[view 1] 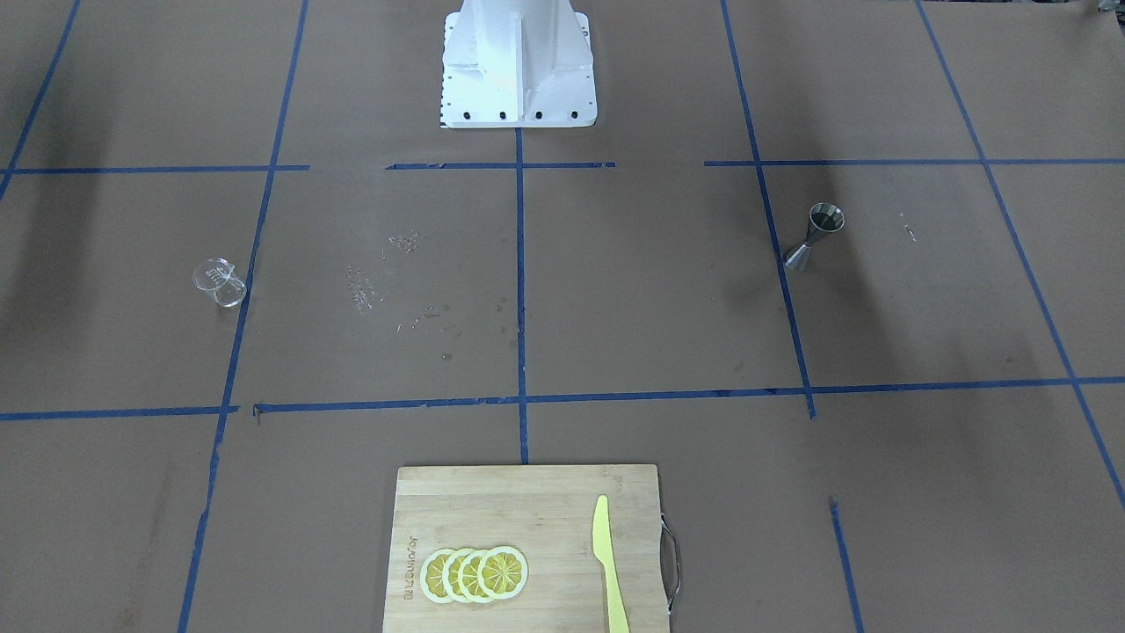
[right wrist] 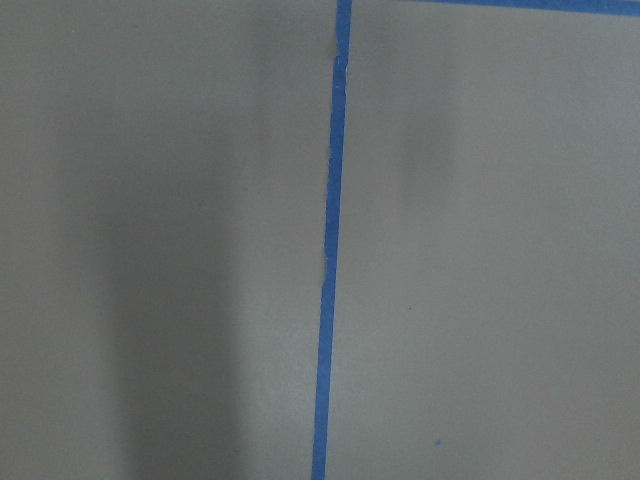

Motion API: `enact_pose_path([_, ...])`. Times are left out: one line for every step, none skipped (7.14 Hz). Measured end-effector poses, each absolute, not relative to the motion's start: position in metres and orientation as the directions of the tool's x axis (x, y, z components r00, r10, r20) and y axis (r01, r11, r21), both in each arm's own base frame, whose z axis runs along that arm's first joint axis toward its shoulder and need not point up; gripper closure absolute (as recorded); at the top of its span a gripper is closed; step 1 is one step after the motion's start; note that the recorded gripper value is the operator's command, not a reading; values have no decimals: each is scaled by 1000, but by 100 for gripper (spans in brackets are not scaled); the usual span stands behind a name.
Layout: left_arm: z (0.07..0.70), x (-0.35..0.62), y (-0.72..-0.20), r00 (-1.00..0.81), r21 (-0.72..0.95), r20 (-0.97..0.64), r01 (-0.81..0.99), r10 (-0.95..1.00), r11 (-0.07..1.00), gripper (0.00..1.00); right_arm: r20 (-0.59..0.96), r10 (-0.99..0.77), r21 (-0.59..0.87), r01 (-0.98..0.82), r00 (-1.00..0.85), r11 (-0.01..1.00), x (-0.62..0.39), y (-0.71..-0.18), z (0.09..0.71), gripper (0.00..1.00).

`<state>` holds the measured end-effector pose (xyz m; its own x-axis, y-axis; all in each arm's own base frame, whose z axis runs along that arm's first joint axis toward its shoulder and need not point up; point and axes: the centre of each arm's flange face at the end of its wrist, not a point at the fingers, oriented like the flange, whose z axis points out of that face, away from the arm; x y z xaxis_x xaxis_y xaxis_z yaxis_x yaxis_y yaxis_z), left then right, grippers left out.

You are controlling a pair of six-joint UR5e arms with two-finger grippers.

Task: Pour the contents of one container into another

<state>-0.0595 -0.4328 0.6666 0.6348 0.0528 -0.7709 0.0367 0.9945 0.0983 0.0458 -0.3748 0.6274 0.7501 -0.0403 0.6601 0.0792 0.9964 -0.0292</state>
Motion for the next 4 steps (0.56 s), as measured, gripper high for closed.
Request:
enact_pose_path([666, -59, -433, 634, 102, -771, 36, 56, 994, 0, 659, -44, -23, 78, 751, 997, 49, -373, 629, 0])
enact_pose_path([664, -59, -434, 634, 105, -771, 35, 59, 994, 0, 659, -46, -18, 77, 751, 997, 50, -374, 628, 0])
enact_pose_path([662, -59, -435, 635, 109, -770, 34, 62, 994, 0, 658, -48, -15, 77, 751, 997, 50, -375, 628, 0])
enact_pose_path([658, -59, -435, 636, 114, -769, 34, 67, 993, 0, 658, -50, -12, 77, 751, 997, 50, -376, 627, 0])
